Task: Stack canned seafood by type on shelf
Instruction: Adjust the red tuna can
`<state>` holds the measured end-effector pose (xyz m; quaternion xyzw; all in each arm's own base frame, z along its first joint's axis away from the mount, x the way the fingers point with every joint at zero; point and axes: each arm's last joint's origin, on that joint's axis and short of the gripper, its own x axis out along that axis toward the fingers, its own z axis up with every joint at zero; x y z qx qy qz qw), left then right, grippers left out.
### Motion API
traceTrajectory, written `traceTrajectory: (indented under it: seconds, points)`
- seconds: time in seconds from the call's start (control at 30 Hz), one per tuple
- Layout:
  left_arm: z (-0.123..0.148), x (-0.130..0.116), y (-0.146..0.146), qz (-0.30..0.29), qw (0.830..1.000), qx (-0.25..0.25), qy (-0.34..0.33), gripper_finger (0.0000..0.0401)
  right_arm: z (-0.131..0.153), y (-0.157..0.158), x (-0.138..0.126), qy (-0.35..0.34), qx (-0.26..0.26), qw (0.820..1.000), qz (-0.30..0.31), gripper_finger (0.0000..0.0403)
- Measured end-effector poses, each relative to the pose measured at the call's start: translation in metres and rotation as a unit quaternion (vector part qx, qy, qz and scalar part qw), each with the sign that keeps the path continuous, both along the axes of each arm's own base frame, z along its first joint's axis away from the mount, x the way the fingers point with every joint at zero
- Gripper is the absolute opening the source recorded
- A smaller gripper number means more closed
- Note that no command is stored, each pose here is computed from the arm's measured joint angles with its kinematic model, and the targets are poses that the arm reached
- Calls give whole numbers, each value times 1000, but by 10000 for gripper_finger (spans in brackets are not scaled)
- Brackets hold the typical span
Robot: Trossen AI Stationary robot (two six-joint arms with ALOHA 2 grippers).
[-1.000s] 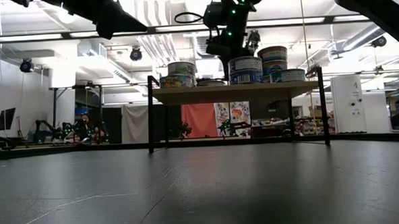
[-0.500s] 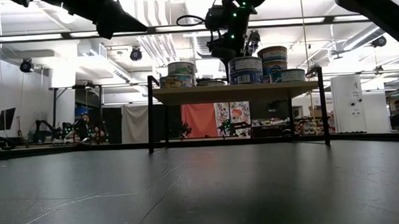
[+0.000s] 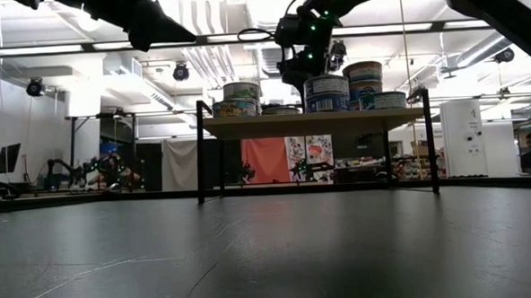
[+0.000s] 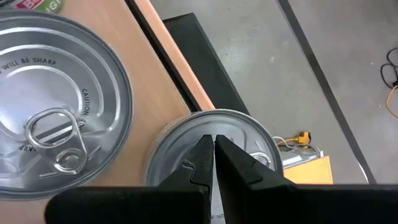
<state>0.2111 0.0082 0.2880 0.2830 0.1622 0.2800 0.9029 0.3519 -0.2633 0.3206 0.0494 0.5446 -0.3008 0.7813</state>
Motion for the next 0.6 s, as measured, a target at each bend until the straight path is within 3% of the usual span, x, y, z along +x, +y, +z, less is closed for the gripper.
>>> traceTrajectory:
  seconds: [0.6]
  points:
    - [0, 0, 0, 0, 1000, 0, 0, 0, -3, 3, -1, 20, 13, 999, 28, 9]
